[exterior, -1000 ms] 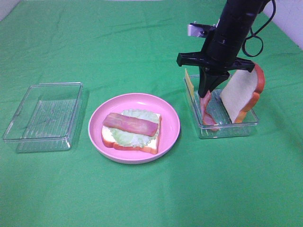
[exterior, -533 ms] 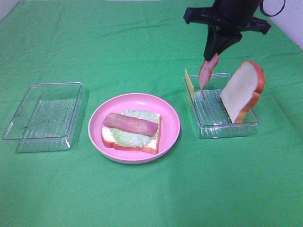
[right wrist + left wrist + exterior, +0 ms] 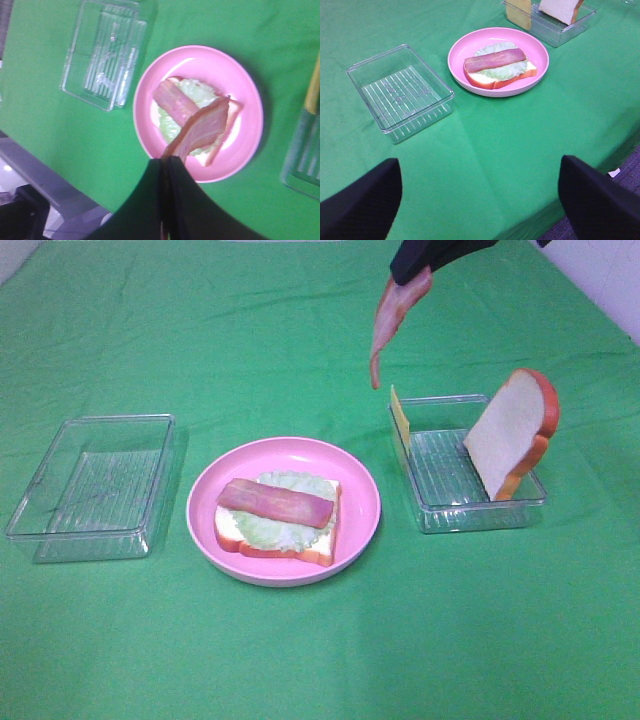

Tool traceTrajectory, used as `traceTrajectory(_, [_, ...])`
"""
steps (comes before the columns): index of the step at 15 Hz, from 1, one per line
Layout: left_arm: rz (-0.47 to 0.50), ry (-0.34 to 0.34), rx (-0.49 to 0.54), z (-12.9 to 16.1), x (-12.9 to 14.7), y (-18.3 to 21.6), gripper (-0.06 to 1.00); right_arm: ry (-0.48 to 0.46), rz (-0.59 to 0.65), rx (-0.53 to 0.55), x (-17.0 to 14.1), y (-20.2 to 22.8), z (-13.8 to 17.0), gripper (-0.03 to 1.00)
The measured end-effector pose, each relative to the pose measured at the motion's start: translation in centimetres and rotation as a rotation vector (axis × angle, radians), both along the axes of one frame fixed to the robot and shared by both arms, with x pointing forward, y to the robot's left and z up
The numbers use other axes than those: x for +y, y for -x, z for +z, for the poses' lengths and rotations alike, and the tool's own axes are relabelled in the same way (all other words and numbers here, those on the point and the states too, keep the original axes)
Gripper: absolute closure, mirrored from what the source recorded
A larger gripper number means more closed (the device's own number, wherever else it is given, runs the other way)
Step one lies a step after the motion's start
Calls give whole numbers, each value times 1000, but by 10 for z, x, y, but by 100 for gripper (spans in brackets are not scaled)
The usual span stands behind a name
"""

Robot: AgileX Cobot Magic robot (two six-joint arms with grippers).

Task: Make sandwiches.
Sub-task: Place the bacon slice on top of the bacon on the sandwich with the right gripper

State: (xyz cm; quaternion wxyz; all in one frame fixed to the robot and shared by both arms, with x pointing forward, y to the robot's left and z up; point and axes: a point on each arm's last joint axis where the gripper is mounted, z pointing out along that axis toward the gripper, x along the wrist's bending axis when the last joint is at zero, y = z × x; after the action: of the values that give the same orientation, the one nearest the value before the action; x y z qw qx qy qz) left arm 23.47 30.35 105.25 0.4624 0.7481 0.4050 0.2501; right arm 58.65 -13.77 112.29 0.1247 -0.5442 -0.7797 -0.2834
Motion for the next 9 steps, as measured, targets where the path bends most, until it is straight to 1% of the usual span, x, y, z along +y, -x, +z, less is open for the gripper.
traceTrajectory(1, [0,0,0,0,0,0,14,-89,63,45,16,-5,-13,97])
traceTrajectory(2, [0,0,0,0,0,0,14,-89,63,45,16,-5,-13,97])
traceTrajectory(3, [0,0,0,0,0,0,14,-110,107,73,31,-6,-24,97])
traceTrajectory(4, [0,0,0,0,0,0,14,-122,210,128,65,0,-50,97])
traceTrajectory(5, [0,0,0,0,0,0,14,-127,265,171,87,5,-66,97])
traceTrajectory(6, [0,0,0,0,0,0,14,-127,265,171,87,5,-66,97])
traceTrajectory(7, [0,0,0,0,0,0,14,-140,332,263,120,14,-99,97])
traceTrajectory(8, [0,0,0,0,0,0,14,-145,355,293,129,16,-113,97])
traceTrajectory(9, [0,0,0,0,0,0,14,-141,351,320,135,15,-127,97])
